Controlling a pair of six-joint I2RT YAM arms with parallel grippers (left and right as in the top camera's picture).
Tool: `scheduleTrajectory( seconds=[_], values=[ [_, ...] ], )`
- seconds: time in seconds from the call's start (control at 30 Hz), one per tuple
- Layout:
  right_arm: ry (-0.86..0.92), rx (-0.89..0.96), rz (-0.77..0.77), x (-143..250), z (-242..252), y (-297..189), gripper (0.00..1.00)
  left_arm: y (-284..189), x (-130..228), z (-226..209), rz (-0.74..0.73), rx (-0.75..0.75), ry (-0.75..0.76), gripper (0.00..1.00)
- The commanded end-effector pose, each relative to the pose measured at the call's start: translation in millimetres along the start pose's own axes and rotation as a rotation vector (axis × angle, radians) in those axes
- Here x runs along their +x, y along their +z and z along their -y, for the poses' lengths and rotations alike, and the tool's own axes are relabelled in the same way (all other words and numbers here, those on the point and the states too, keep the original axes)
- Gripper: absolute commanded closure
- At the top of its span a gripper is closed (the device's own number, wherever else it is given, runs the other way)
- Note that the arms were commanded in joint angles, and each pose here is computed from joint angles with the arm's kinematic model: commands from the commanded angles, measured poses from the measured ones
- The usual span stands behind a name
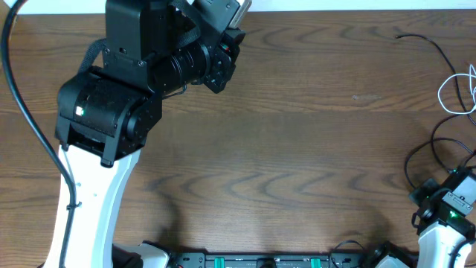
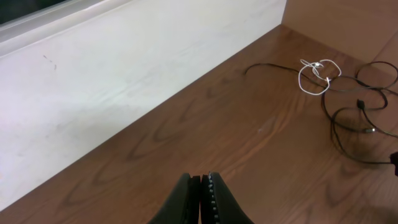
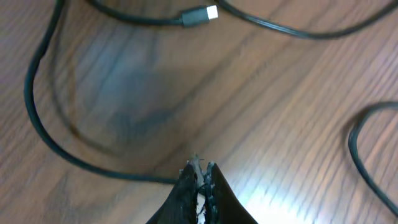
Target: Untangle cables
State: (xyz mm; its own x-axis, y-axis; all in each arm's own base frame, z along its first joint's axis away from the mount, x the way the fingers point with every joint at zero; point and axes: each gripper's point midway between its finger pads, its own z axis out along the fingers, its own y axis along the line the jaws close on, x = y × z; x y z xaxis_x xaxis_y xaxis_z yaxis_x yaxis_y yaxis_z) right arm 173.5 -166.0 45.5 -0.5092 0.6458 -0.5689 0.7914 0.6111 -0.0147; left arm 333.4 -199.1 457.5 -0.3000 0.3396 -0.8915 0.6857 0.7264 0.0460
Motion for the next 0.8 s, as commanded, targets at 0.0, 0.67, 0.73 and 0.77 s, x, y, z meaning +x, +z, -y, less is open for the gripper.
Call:
scheduleTrajectory(
  seconds=[0.0, 0.67, 0.73, 0.77],
  values=[
    [-0.065, 0.021, 0.002, -4, 2, 9, 0.96, -4, -1, -1, 0.006, -0.006, 0.014, 0.92],
    [-0.2, -0.264, -0.065, -8, -47, -10, 0.01, -5, -3, -1, 0.015, -0.008, 0.015, 0.92],
    [-0.202, -0.227, -0.089, -2, -40, -9, 0.09, -5, -3, -1, 0.015, -0.008, 0.015, 0.92],
    [-0.202, -0.226, -0.1, 0, -39, -9, 0.15, -5, -3, -1, 0.015, -0.008, 0.015, 0.92]
  ],
)
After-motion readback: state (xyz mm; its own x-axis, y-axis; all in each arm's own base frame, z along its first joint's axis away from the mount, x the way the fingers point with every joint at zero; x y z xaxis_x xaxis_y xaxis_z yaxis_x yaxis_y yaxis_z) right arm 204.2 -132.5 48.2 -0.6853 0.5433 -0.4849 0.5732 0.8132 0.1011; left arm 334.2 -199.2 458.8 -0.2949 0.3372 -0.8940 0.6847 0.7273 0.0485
